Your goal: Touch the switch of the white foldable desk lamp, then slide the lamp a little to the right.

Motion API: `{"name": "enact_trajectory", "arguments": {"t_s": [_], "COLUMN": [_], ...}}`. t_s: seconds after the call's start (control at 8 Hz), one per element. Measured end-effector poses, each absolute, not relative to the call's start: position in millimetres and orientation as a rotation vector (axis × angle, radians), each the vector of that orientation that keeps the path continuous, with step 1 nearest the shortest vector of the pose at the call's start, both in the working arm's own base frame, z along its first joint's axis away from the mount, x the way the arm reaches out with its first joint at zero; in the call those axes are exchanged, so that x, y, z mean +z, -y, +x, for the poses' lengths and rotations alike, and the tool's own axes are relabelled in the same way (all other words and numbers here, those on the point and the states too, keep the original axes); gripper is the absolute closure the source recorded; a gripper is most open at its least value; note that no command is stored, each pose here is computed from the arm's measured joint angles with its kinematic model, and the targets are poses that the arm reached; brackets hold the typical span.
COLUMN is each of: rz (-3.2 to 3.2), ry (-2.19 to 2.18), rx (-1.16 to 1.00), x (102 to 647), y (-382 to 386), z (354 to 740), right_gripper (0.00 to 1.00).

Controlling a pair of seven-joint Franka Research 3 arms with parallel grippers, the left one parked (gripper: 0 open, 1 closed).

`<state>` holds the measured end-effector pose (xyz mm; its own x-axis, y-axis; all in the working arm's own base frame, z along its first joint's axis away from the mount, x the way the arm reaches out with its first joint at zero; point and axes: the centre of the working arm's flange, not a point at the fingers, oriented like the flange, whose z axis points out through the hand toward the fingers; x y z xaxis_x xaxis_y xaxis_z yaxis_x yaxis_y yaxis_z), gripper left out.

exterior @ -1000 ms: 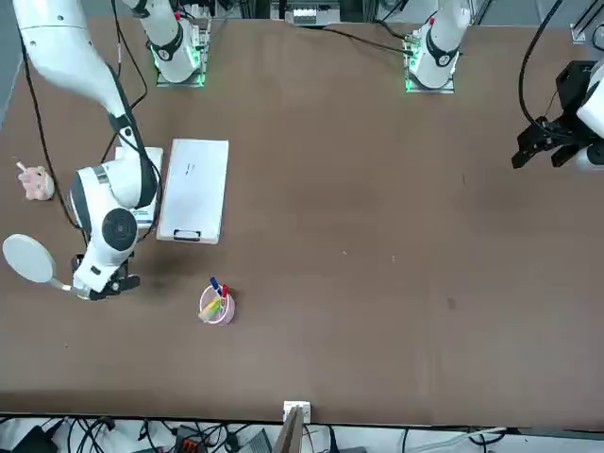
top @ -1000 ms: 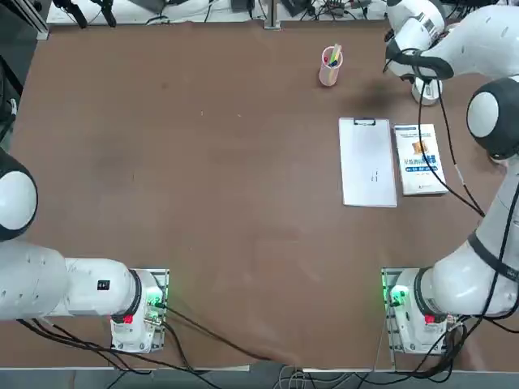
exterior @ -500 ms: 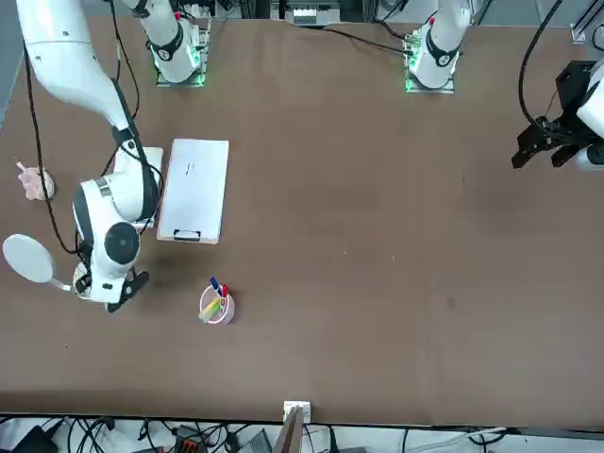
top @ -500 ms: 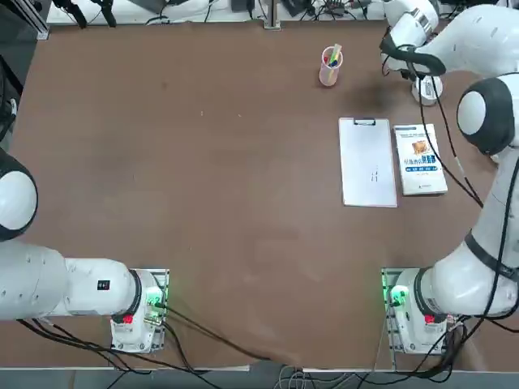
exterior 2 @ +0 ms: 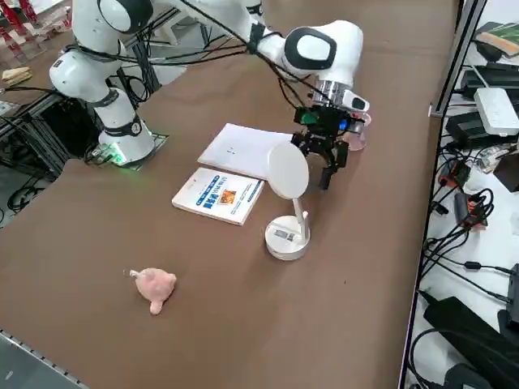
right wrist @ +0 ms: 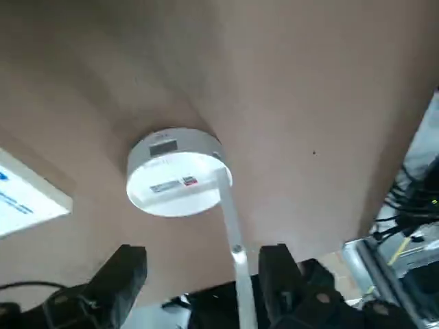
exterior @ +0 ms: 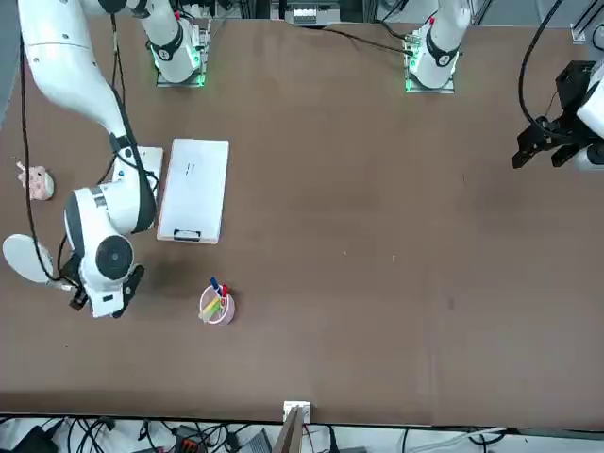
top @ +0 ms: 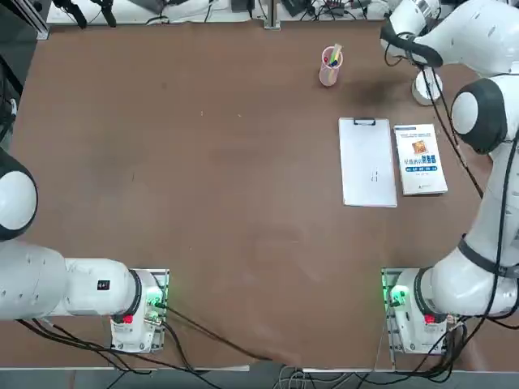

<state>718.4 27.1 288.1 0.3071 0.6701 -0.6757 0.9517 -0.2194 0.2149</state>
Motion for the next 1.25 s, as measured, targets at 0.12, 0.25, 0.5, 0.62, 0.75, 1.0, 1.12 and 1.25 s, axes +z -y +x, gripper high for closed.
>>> {"name": "enact_trajectory", "arguments": {"t_s": [0.12,0.25,0.5,0.62,0.75,1.0,1.12,1.25], "rz": [1.924,1.887,1.841,1.833,1.822,1.775,1.759,1.753], "ry": [-1.472,-1.514,-1.576,-1.591,-1.596,-1.597,-1.601,-1.604], "rx": [-0.634,-0.668,-0.73,-0.749,-0.761,-0.79,-0.806,-0.816], "x": [282,273,264,263,263,254,246,240], "y": [-34,-38,-28,-18,-11,-7,-6,-5], "z": [719,718,718,719,720,721,721,721], "right_gripper": [0.0,0.0,0.0,0.0,0.0,0.0,0.0,0.0]}}
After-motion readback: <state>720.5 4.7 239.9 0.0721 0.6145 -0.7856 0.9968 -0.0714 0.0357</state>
